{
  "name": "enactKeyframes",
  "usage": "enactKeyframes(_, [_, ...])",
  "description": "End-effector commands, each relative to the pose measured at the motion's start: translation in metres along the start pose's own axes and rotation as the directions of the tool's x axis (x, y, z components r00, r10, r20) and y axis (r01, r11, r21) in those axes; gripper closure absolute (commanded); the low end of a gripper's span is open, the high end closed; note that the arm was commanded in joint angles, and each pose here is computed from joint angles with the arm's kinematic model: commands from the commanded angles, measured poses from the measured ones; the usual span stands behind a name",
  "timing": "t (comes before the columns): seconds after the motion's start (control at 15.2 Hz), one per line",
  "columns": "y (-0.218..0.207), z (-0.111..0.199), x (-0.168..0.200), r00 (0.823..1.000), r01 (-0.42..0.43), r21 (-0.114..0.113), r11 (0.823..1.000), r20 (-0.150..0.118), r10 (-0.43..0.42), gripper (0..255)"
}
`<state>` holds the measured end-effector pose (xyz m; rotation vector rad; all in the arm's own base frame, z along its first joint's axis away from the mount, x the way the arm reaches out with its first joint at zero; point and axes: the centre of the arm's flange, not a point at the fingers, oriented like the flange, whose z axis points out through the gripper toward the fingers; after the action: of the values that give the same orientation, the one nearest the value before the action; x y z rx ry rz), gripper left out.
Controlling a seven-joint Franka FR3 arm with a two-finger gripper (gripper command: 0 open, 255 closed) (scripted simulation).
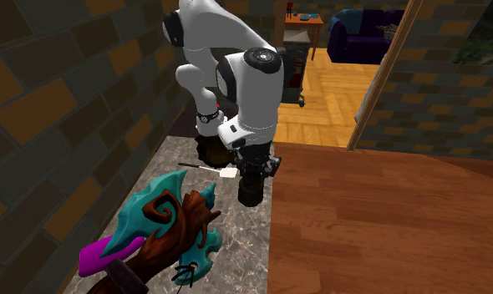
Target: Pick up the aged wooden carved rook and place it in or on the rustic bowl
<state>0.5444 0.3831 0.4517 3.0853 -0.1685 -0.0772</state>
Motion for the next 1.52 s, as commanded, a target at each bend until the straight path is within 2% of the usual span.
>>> enactKeyframes(0.0, [0.001, -0.009, 0.0, 1.0, 0.0, 0.0, 1.0, 0.0, 0.0, 255])
enactKeyframes(1.45, [0.209, -0.021, -0.202, 1.0, 0.0, 0.0, 1.0, 0.0, 0.0, 255])
